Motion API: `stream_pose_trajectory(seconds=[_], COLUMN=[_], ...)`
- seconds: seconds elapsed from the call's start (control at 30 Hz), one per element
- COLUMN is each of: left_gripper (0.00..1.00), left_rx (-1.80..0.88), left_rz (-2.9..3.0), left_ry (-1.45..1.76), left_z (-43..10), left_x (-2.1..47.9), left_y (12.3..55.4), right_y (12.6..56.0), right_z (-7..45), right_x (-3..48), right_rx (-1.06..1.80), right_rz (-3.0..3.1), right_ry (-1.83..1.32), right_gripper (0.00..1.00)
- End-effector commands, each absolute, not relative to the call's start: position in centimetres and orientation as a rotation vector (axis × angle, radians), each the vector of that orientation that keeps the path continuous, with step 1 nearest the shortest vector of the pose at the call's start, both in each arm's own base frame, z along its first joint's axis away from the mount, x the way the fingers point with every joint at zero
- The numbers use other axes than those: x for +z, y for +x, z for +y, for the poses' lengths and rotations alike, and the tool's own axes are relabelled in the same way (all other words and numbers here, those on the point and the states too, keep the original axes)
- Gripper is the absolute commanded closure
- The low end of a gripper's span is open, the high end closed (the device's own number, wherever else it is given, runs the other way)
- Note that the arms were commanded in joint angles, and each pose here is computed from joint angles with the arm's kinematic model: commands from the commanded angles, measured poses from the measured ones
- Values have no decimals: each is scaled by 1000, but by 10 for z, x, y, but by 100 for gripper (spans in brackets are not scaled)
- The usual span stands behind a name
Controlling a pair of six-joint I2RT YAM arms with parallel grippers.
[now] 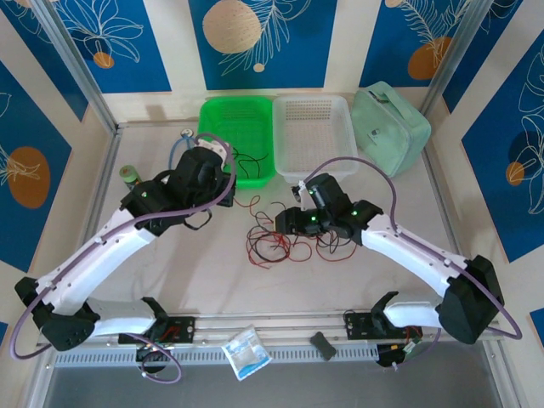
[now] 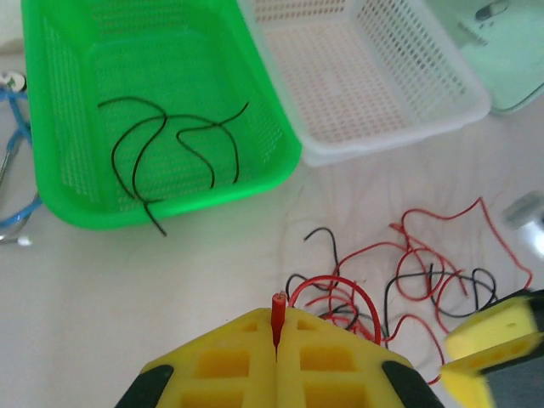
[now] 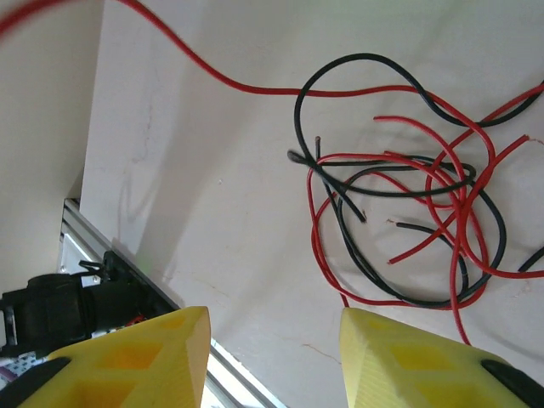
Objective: Untangle the cables
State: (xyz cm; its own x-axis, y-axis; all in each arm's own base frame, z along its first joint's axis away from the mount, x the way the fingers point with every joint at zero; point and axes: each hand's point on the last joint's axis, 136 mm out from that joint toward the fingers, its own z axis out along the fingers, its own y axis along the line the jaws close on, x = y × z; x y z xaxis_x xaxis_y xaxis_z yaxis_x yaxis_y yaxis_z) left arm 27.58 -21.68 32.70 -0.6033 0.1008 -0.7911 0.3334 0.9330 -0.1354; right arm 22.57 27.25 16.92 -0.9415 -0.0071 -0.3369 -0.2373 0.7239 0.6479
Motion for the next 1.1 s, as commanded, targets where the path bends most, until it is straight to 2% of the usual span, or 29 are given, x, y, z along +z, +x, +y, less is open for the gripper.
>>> stream_pose_trajectory(seconds=[0.0, 0.17, 0.53, 0.77, 1.07], left_gripper=[100, 100, 100, 100, 100], left_rx=[-304, -334, -429, -467, -494], left_rz=[2211, 2161, 2039, 1998, 1935], left_ry=[384, 374, 418, 457, 470], left_z=[-219, -221, -231, -242, -248], left_x=[333, 355, 423, 443, 466], left_y=[272, 274, 265, 262, 259], right_y=[231, 243, 247, 251, 259], right_z=[281, 294, 277, 266, 246], right_x=[163, 157, 139, 152, 141], right_rx=[1092, 1117, 902, 779, 651], right_rz=[2624, 2583, 2597, 2535, 2539], right_ry=[-82, 32, -61, -234, -186], right_gripper=[56, 59, 61, 61, 57])
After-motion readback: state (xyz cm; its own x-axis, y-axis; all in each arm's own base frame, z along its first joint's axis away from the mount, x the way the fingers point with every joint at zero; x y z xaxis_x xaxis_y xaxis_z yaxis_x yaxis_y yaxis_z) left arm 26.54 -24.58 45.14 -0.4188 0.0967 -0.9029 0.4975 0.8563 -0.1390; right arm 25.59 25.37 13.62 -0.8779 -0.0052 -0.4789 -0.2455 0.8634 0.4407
